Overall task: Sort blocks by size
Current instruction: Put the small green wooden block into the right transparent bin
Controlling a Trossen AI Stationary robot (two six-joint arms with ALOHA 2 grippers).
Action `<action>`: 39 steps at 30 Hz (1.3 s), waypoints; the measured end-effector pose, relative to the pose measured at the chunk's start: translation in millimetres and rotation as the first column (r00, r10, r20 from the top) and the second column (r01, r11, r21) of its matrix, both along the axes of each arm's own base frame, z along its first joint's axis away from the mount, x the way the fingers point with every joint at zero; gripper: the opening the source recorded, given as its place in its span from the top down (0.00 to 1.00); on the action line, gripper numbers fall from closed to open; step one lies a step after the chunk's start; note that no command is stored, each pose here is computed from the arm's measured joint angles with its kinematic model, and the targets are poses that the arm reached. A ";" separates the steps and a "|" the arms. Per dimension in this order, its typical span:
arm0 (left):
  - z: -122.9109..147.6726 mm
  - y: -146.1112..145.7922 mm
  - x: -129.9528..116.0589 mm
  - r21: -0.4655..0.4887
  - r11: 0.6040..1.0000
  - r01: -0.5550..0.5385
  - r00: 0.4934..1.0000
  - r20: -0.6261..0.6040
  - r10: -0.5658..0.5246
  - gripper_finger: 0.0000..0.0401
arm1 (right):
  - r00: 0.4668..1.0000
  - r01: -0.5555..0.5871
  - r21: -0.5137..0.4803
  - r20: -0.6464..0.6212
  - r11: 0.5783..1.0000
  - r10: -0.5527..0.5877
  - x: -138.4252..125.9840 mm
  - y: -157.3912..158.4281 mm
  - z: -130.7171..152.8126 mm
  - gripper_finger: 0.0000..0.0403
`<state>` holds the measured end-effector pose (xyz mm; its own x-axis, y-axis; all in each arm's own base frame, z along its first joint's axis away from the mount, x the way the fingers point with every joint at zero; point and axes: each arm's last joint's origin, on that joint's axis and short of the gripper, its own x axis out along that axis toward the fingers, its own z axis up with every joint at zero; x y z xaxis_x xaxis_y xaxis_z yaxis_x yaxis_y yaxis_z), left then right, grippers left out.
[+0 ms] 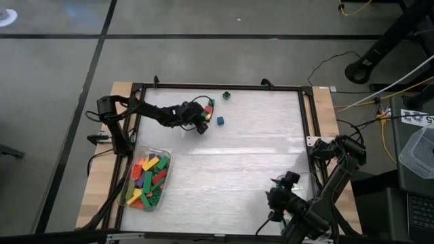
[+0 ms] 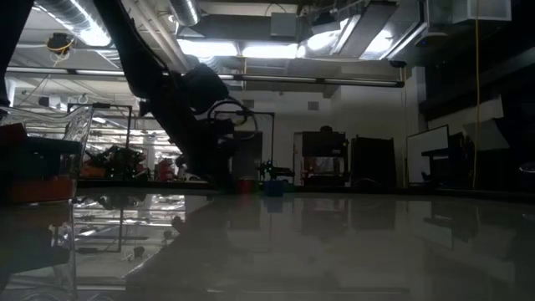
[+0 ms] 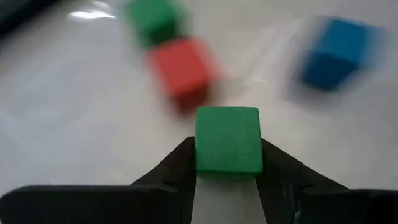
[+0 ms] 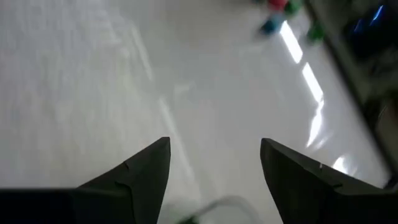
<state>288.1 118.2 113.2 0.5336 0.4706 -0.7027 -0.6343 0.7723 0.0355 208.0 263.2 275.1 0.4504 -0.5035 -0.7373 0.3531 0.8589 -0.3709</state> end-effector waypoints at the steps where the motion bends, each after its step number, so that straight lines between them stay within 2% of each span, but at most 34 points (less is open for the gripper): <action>1: 1.7 -4.1 1.7 -0.033 0.999 0.036 0.999 0.021 -0.035 0.72 | 1.000 -0.020 -0.031 0.012 0.999 0.020 2.4 -1.7 0.6 0.38; 4: 11.3 -17.6 5.0 -0.137 0.977 0.161 0.984 0.101 -0.147 0.72 | 0.997 -0.075 -0.107 0.020 0.991 0.078 8.1 -5.2 1.9 0.38; 6: 21.5 -26.8 8.4 -0.201 0.949 0.244 0.959 0.192 -0.206 0.72 | 0.995 -0.096 -0.141 0.006 0.985 0.098 14.1 -9.6 2.2 0.38; 10: 41.6 -50.0 17.5 -0.292 0.852 0.435 0.868 0.389 -0.310 0.72 | 0.992 -0.127 -0.170 -0.034 0.977 0.123 32.2 -20.6 1.6 0.38; 12: 51.4 -64.3 23.9 -0.294 0.778 0.555 0.784 0.496 -0.372 0.71 | 0.989 -0.148 -0.182 -0.058 0.972 0.139 42.9 -27.2 1.1 0.38; 15: 64.0 -88.3 31.7 -0.230 0.676 0.700 0.645 0.610 -0.460 0.70 | 0.978 -0.198 -0.206 -0.107 0.958 0.179 61.0 -39.4 0.7 0.38; 17: 69.1 -104.0 34.4 -0.189 0.636 0.748 0.583 0.644 -0.495 0.70 | 0.970 -0.230 -0.220 -0.135 0.948 0.204 74.6 -49.0 0.6 0.38; 21: 74.2 -128.4 36.0 -0.129 0.577 0.807 0.500 0.669 -0.550 0.70 | 0.955 -0.281 -0.204 -0.155 0.938 0.252 103.8 -69.6 0.9 0.38; 24: 75.7 -140.5 35.8 -0.107 0.546 0.831 0.464 0.675 -0.574 0.70 | 0.919 -0.375 -0.089 -0.163 0.923 0.358 125.9 -81.6 0.9 0.38; 28: 76.9 -152.9 35.0 -0.097 0.514 0.853 0.433 0.681 -0.590 0.70 | 0.858 -0.507 0.066 -0.061 0.860 0.510 152.4 -93.7 5.0 0.38; 31: 75.0 -160.6 33.2 -0.112 0.482 0.869 0.422 0.675 -0.605 0.70 | 0.832 -0.550 0.131 -0.003 0.825 0.555 162.9 -102.5 6.8 0.38; 34: 74.7 -167.1 32.2 -0.113 0.467 0.877 0.413 0.674 -0.613 0.70 | 0.823 -0.563 0.151 0.019 0.813 0.567 167.1 -107.5 7.8 0.38; 35: 76.5 -168.8 32.9 -0.096 0.476 0.874 0.407 0.680 -0.610 0.70 | 0.827 -0.561 0.123 0.031 0.819 0.562 169.2 -108.5 9.1 0.38; 39: 77.9 -171.1 33.1 -0.090 0.477 0.874 0.402 0.683 -0.610 0.70 | 0.798 -0.602 0.061 0.047 0.796 0.600 173.2 -107.0 11.9 0.38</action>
<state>321.2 -52.9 191.0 0.8168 -0.5458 -0.1871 0.4103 0.7775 -0.4766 381.2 156.2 287.0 0.6632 -0.0738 -0.7448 -0.2351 0.9242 -0.3009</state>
